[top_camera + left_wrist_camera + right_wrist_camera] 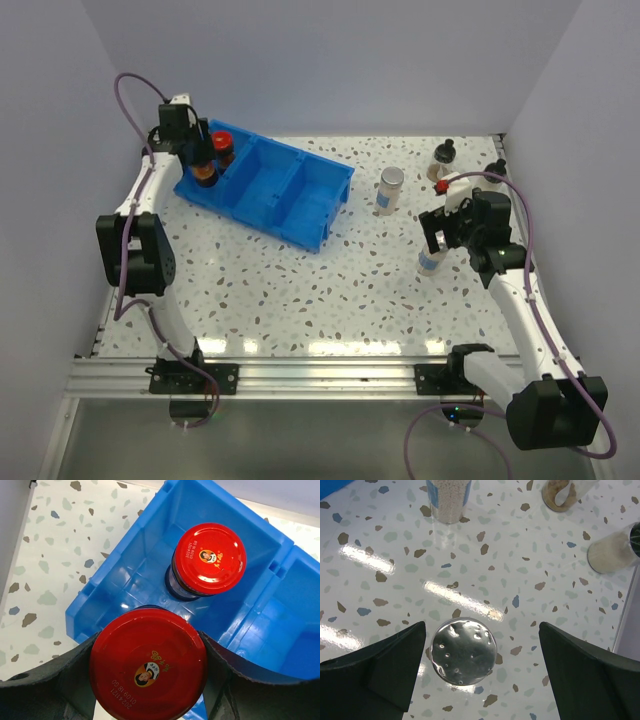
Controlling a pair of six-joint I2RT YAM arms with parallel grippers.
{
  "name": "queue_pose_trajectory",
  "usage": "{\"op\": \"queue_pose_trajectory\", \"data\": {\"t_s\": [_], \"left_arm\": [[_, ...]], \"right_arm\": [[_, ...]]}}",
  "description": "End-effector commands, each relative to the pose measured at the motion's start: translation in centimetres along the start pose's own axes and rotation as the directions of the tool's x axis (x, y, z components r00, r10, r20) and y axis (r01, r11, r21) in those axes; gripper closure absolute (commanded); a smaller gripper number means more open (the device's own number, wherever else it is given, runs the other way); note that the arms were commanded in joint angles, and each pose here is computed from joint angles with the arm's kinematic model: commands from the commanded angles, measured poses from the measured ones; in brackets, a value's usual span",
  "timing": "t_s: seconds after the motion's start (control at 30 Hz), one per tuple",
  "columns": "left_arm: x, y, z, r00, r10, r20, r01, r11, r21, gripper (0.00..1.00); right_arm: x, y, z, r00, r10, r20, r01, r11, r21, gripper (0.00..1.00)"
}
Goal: Organize the condiment bottles
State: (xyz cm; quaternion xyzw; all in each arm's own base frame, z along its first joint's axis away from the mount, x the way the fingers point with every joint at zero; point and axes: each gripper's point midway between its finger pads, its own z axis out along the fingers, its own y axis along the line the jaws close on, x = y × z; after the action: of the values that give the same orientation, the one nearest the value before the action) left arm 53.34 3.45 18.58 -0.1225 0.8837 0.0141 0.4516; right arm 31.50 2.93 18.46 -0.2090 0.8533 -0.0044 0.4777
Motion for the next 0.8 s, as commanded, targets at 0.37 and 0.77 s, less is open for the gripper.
{"op": "queue_pose_trajectory", "data": {"t_s": [0.37, 0.77], "left_arm": [[-3.4, -0.8, 1.8, 0.993, -0.002, 0.120, -0.003, 0.999, 0.046, 0.91], [-1.7, -0.9, 2.9, 0.997, 0.000, 0.079, -0.004, 0.999, 0.053, 0.52]], "right_arm": [[-1.6, -0.9, -0.4, 0.998, -0.022, 0.052, 0.020, 0.999, 0.036, 0.01], [-1.6, -0.8, -0.5, 0.998, -0.027, 0.057, 0.026, 0.999, 0.031, 0.01]]}}
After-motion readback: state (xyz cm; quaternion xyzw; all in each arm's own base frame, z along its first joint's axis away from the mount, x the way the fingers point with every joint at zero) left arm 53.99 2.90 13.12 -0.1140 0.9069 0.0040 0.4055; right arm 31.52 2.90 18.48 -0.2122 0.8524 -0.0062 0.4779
